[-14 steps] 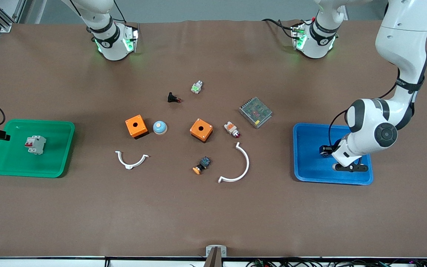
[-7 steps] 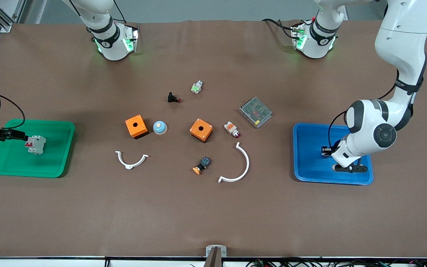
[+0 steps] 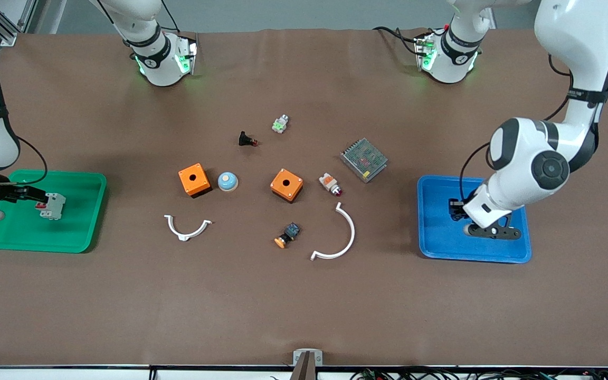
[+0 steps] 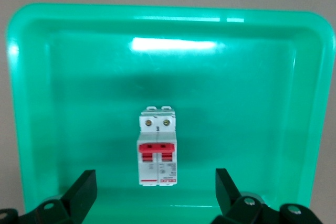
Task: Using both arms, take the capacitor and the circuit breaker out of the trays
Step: 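Place the capacitor beside the white arc while the right gripper lifts the breaker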
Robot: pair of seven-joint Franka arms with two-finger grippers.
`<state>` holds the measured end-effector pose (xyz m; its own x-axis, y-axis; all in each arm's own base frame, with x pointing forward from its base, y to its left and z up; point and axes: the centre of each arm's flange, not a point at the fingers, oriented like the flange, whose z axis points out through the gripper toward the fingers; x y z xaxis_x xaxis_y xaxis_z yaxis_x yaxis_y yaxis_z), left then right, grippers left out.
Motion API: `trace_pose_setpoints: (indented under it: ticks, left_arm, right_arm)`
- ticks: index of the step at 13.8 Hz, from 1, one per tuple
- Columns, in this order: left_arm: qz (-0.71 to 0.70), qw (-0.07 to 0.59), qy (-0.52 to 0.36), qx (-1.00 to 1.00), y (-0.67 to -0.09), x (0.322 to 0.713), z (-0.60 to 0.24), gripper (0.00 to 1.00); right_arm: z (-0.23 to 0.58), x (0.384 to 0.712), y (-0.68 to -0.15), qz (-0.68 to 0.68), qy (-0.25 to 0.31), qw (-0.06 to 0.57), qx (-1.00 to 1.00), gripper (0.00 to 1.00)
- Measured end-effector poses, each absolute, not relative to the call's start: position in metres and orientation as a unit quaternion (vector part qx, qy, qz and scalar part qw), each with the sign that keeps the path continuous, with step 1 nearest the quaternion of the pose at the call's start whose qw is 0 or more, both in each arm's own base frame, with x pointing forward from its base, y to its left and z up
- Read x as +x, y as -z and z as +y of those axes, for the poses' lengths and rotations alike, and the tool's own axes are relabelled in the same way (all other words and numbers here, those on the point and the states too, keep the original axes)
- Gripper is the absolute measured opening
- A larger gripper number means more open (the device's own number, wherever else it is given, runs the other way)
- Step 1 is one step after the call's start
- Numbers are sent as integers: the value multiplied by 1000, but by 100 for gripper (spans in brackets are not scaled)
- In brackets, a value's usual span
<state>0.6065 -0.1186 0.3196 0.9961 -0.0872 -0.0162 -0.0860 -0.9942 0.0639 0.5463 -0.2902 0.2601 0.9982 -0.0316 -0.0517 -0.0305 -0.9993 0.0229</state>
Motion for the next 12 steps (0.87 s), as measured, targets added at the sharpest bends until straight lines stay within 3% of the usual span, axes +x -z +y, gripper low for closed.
trace_pose_setpoints:
  ticks: [6, 11, 12]
  left_arm:
    - [42, 64, 0, 997, -348, 587, -268, 34]
    - [104, 59, 15, 993, -310, 567, -384, 34]
    - [118, 53, 16, 992, -297, 565, -399, 34]
  right_arm:
    - [-289, 543, -228, -30, 22, -2, 999, 99]
    - [-291, 544, -227, -33, 18, -2, 999, 95]
    - [-291, 544, -227, -33, 18, -2, 999, 88]
